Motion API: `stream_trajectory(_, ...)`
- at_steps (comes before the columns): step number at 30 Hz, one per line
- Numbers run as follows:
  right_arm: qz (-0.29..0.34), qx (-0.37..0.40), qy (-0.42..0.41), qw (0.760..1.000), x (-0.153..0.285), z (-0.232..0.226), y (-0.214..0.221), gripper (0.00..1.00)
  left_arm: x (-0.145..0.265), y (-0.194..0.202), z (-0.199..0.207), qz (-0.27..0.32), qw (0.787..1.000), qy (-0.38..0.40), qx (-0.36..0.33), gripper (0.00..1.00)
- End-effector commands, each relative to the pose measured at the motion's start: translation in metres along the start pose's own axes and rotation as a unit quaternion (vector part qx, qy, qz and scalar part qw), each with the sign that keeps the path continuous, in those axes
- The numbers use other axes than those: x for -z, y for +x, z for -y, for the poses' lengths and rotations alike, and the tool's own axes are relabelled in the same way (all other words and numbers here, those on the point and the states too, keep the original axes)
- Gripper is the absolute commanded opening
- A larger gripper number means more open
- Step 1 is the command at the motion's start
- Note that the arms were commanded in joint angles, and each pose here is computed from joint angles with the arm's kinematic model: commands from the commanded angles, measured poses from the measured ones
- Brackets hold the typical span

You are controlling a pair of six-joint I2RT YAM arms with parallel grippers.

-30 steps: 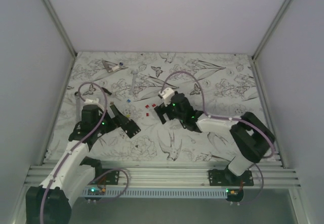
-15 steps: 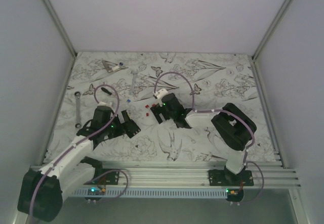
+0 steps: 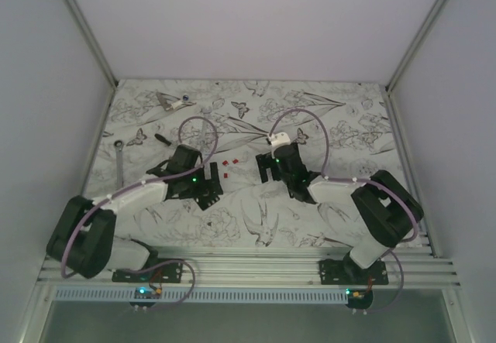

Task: Snap on the fuse box
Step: Move the fuse box base at the center of the board, then pick up the fuse from the center of the board.

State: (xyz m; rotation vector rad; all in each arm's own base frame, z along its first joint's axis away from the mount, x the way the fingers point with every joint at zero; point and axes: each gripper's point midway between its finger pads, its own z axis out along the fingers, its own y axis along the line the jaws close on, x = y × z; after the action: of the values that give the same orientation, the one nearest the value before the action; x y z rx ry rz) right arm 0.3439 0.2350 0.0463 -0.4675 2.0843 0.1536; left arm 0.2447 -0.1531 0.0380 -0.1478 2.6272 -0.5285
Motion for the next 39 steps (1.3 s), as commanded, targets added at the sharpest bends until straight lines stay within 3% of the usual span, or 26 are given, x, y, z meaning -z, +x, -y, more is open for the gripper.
stream_trajectory(1,0.046,-0.017,0.008,0.999,0.010,0.004,-0.020,1.00,-0.014,0.010,0.011,-0.039,0.998,-0.005,-0.055,1.00)
stream_trajectory(10,0.051,-0.054,0.048,0.996,0.037,0.045,-0.016,1.00,-0.050,0.025,0.073,-0.095,0.983,0.028,-0.154,1.00)
stream_trajectory(18,0.058,-0.048,0.059,0.995,0.060,0.062,-0.021,1.00,-0.040,-0.004,0.113,-0.043,0.985,0.045,-0.164,1.00)
stream_trajectory(22,0.054,-0.036,0.032,0.997,0.065,0.054,-0.021,1.00,-0.012,-0.017,0.090,-0.020,0.986,-0.007,-0.163,1.00)
stream_trajectory(27,0.055,-0.028,-0.005,0.998,0.067,0.040,-0.023,1.00,0.014,-0.021,0.036,-0.032,0.986,-0.086,-0.143,0.98)
stream_trajectory(34,0.057,-0.017,-0.036,0.998,0.068,0.025,-0.025,1.00,0.031,-0.022,-0.021,-0.047,0.984,-0.143,-0.091,0.82)
stream_trajectory(39,0.056,-0.013,-0.040,0.998,0.067,0.022,-0.024,1.00,0.029,-0.028,-0.044,-0.053,0.986,-0.153,-0.047,0.62)
